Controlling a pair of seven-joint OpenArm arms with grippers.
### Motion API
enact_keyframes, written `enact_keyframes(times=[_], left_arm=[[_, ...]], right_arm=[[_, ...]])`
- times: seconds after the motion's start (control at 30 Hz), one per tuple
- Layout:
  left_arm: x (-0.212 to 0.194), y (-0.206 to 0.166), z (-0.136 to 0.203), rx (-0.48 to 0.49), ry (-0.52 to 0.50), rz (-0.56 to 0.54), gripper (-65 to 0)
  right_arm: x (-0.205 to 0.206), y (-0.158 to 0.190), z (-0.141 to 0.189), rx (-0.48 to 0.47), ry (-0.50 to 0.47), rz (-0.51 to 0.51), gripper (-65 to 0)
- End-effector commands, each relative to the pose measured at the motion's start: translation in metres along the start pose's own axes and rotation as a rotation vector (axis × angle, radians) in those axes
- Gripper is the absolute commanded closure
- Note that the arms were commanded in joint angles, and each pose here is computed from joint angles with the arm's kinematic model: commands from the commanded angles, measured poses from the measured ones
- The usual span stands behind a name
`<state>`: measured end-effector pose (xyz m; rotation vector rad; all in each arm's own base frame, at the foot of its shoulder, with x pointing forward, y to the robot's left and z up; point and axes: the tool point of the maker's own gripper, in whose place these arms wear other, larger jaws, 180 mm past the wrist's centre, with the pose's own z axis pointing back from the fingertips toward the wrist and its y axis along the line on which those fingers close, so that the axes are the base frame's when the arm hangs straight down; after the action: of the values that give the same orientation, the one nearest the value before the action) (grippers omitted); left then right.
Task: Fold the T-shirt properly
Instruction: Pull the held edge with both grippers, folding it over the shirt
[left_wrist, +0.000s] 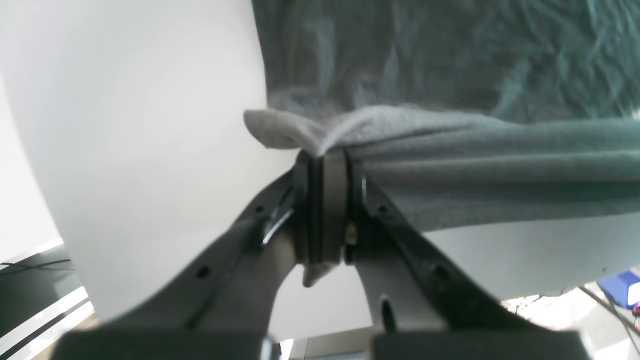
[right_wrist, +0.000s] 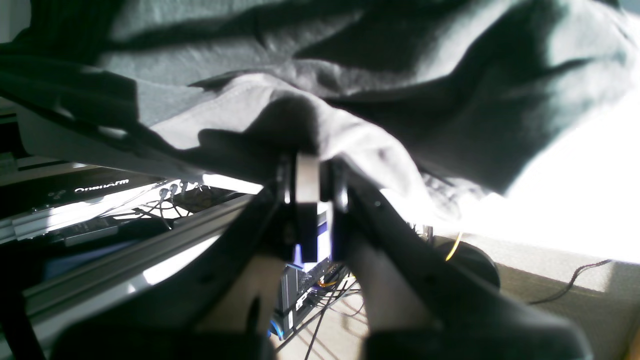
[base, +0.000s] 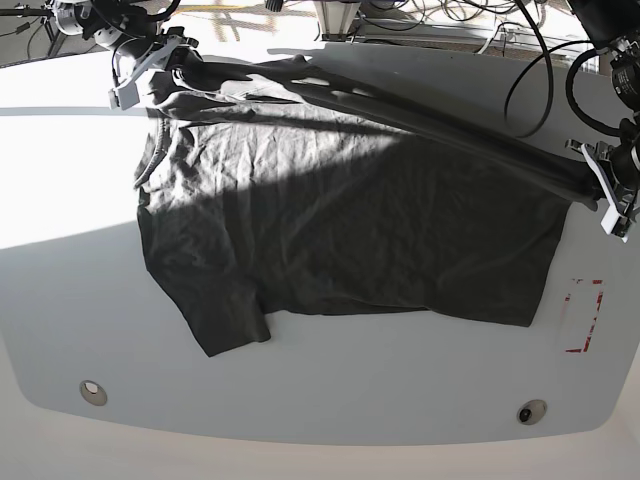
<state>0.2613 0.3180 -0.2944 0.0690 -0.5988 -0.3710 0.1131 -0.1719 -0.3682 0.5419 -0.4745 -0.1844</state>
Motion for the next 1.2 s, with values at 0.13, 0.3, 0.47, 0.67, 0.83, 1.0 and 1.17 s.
enact_keyframes(times=[0.13, 0.3, 0.47, 0.67, 0.83, 1.0, 1.17], left_arm=[[0.03, 0.01, 0.001, 0.022, -0.07, -0.013, -1.5], [0.035, 0.01, -0.005, 0.003, -0.073, 0.003, -1.5], [0.034, 0.006, -0.02, -0.045, -0.08, 0.035, -1.5], [0.048, 0.001, -0.033, -0.089, -0.109, 0.04, -1.5], [0.042, 0.002, -0.044, -0.116, -0.103, 0.084, -1.5], [0.043, 0.005, -0.056, -0.144, -0.123, 0.133, -1.7], [0.041, -0.001, -0.072, -0.192, -0.091, 0.149, -1.7]], right_arm=[[0.033, 0.011, 0.003, 0.049, -0.09, 0.058, 0.0], [0.042, 0.014, 0.005, 0.072, -0.112, 0.071, 0.0], [0.064, 0.018, 0.002, 0.081, -0.167, 0.099, 0.0], [0.084, 0.016, -0.002, 0.069, -0.204, 0.121, 0.0], [0.097, 0.009, -0.008, 0.024, -0.211, 0.143, 0.0], [0.108, 0.004, -0.012, -0.002, -0.22, 0.152, 0.0], [0.124, -0.005, -0.014, -0.004, -0.23, 0.153, 0.0]])
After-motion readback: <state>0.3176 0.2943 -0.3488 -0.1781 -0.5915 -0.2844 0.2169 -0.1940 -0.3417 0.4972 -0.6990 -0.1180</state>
